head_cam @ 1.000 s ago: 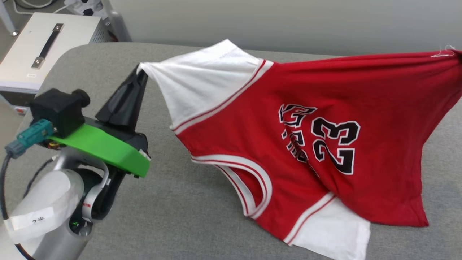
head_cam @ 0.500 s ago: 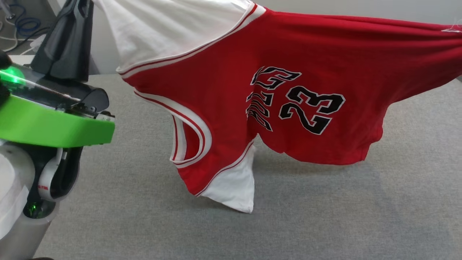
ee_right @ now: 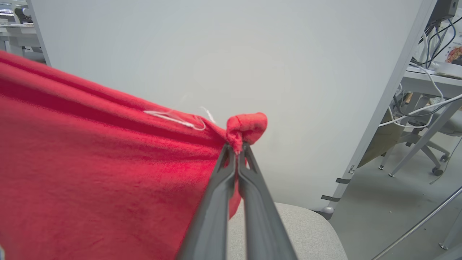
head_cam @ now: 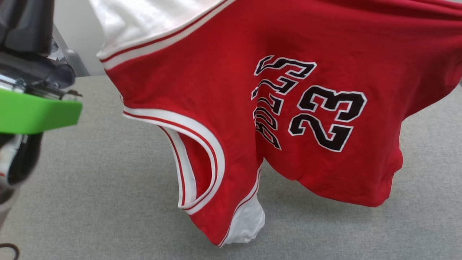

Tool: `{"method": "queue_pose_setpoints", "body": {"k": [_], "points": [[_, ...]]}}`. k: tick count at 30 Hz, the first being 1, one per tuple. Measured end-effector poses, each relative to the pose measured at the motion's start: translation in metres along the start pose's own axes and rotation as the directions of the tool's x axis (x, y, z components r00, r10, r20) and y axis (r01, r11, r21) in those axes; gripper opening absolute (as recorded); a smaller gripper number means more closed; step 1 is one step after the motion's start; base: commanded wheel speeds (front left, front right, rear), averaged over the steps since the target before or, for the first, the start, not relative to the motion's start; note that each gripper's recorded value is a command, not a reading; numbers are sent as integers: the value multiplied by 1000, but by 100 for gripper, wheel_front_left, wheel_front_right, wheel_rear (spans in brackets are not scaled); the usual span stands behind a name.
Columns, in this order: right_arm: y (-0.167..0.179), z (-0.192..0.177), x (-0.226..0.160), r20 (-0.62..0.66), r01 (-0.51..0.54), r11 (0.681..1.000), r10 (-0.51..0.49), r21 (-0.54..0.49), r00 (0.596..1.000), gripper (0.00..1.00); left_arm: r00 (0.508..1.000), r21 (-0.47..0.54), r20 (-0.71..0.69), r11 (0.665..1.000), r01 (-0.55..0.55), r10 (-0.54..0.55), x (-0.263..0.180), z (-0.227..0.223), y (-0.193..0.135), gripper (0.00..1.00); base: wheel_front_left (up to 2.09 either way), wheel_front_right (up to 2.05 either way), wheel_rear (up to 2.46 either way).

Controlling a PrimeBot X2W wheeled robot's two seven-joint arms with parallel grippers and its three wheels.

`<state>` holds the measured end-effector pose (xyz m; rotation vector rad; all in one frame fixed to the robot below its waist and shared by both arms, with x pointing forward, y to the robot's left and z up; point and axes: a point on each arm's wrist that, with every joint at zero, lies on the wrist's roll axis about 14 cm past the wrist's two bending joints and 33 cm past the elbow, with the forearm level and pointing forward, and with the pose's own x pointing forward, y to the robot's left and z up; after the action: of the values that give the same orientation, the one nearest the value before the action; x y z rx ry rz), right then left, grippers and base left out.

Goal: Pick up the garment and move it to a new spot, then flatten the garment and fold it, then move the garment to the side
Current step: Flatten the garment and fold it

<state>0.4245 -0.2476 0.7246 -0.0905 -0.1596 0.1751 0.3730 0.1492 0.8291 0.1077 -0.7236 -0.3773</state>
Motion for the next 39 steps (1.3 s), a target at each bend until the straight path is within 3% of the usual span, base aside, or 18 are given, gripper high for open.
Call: {"method": "queue_pose_setpoints", "body": {"k": [10,21,22,28,39], "points": [[-20,1,42,29,29,997,-27,-71,999,0,993,94,-91,992,83,-75,38,-26,21,0,0,0,0],[-31,-22,146,41,35,988,-29,-151,999,0,982,172,-170,978,116,-87,109,-104,64,0,0,0,0],[-33,-33,178,51,47,986,-39,-160,998,0,979,192,-194,975,108,-70,131,-136,76,0,0,0,0],[-33,-68,244,70,78,983,-67,-169,995,0,973,213,-231,975,57,-6,169,-209,103,0,0,0,0],[-29,-111,299,141,115,977,-90,-179,986,0,995,211,-87,977,-33,53,194,-265,124,0,0,0,0]]}}
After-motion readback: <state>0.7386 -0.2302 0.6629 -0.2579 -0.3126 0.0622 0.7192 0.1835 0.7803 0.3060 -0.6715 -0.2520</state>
